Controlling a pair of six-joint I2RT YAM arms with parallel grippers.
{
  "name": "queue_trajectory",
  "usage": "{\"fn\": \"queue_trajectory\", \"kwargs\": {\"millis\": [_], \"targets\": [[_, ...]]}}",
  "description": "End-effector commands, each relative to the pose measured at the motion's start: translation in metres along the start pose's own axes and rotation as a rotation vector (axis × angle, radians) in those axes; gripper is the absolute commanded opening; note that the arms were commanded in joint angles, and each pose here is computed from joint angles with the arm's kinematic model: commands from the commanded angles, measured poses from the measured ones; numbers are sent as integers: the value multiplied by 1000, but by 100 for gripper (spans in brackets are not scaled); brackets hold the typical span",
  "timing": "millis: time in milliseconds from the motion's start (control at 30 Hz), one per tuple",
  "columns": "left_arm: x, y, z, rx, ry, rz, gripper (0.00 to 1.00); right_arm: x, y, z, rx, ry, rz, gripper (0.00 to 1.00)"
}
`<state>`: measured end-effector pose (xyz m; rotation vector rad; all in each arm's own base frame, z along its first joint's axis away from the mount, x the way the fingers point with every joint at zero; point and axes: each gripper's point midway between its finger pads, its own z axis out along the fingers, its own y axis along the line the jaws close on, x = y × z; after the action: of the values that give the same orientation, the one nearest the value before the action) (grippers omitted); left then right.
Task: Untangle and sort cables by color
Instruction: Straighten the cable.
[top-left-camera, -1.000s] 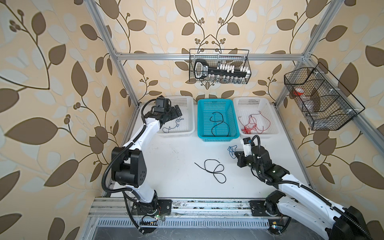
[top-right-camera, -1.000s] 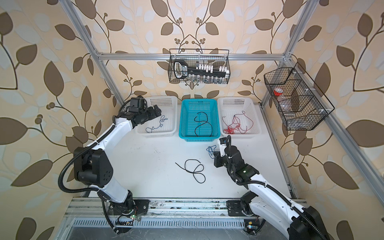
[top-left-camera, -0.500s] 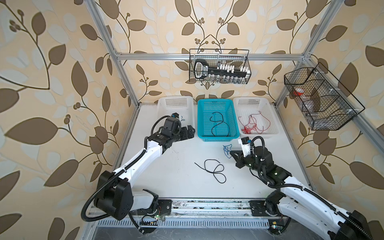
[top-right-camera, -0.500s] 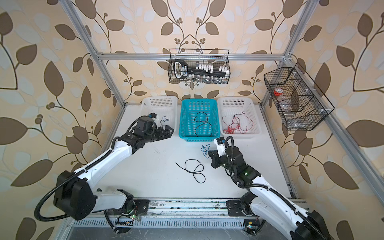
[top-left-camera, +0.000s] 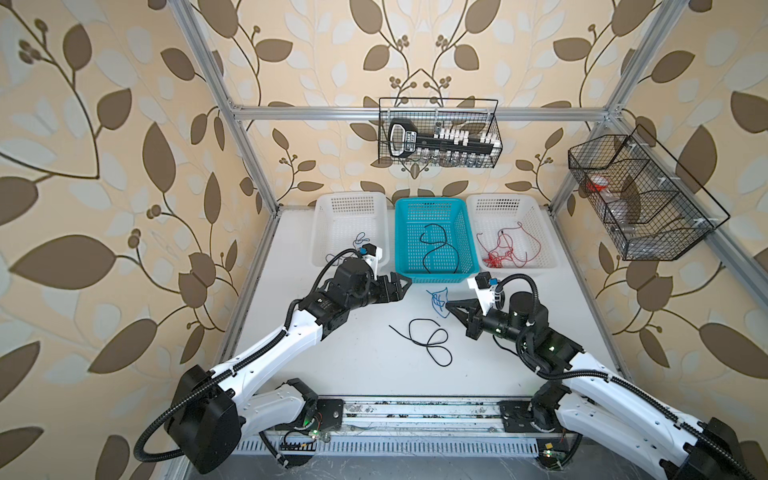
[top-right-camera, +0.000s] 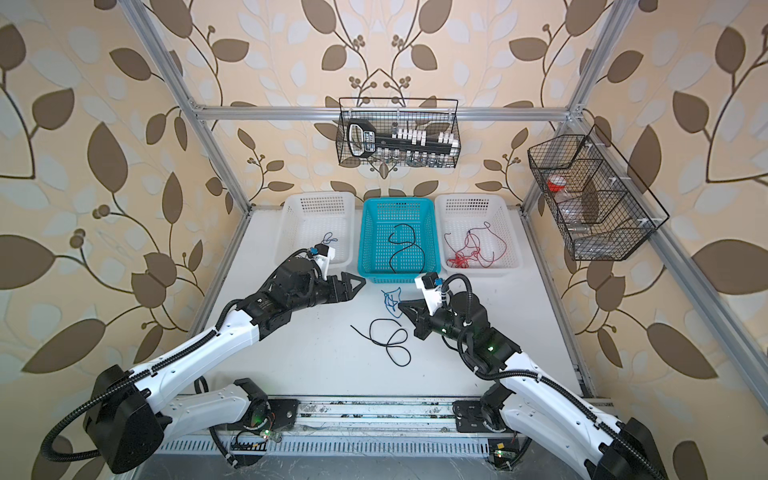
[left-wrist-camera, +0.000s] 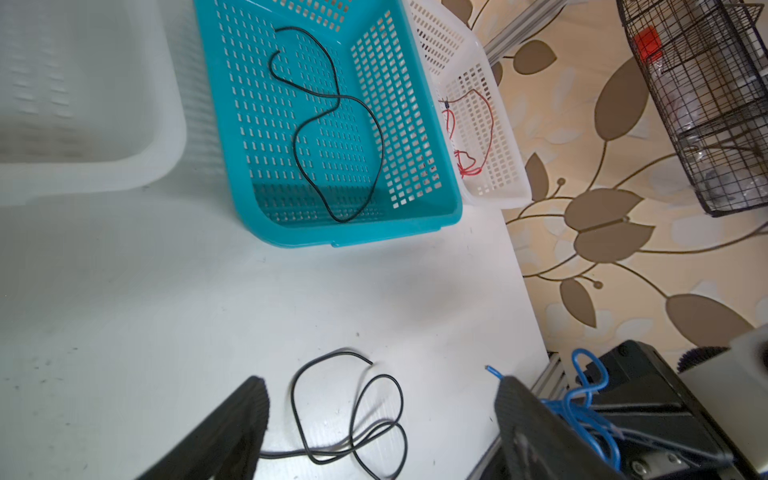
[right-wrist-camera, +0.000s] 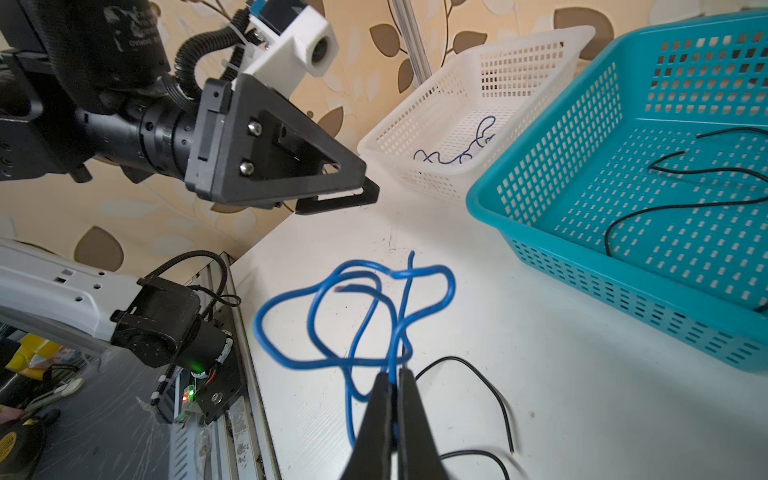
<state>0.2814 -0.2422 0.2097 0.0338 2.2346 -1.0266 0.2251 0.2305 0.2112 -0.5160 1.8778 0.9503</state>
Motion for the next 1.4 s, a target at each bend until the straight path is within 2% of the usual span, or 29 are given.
{"fn": "queue_trajectory", "kwargs": {"millis": [0,100,233,600,1100,1367], "targets": [[-6,-26,5,73,-26,27,78,-23,7,2,15,-53,-31,0],[0,-33,11,88,-6,36,66,-29,5,4,38,-77,-23,0],[3,-40,13,108,-1,34,60,-36,-4,5,101,-101,-10,0],[1,-61,10,196,-14,18,57,-42,-4,10,101,-118,6,0],[11,-79,30,247,34,17,47,-47,3,20,65,-127,15,0],[12,-75,34,217,34,23,18,-46,2,21,75,-127,13,0]]}}
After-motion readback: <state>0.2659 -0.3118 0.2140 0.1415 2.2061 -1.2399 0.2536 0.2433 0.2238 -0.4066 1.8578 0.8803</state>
